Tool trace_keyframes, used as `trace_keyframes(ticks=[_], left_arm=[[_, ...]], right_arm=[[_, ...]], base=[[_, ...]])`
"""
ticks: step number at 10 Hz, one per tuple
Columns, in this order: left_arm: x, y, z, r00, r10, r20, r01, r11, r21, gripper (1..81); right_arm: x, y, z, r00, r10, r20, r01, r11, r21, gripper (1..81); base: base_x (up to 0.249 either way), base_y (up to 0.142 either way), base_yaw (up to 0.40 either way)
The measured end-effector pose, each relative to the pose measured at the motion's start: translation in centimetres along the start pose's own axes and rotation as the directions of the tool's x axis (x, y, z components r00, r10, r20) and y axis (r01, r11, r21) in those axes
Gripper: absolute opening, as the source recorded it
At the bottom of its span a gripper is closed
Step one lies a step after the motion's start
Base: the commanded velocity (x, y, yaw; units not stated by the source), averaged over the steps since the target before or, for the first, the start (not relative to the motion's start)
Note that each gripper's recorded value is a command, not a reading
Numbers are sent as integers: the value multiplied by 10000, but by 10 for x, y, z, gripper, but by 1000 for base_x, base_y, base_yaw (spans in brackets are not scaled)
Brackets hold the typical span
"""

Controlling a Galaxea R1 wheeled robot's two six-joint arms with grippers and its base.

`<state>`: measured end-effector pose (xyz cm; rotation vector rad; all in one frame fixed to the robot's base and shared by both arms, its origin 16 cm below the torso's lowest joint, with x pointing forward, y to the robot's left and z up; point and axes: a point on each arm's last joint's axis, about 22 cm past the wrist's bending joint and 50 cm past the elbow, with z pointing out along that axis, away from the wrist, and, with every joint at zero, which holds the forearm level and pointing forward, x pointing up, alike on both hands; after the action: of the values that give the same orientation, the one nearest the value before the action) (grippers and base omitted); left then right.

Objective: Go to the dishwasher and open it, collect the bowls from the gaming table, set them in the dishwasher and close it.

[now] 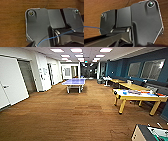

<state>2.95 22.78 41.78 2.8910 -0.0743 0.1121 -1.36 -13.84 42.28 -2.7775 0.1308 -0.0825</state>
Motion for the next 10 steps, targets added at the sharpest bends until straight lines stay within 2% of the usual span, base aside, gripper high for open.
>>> trace_keyframes(ticks=[10], left_arm=[[0, 0, 0, 10000, 1, -4, -1, 10000, -2, 811]], right_arm=[[-1, 0, 0, 10000, -6, 5, 6, 10000, -1, 811]], base=[[146, 0, 0]])
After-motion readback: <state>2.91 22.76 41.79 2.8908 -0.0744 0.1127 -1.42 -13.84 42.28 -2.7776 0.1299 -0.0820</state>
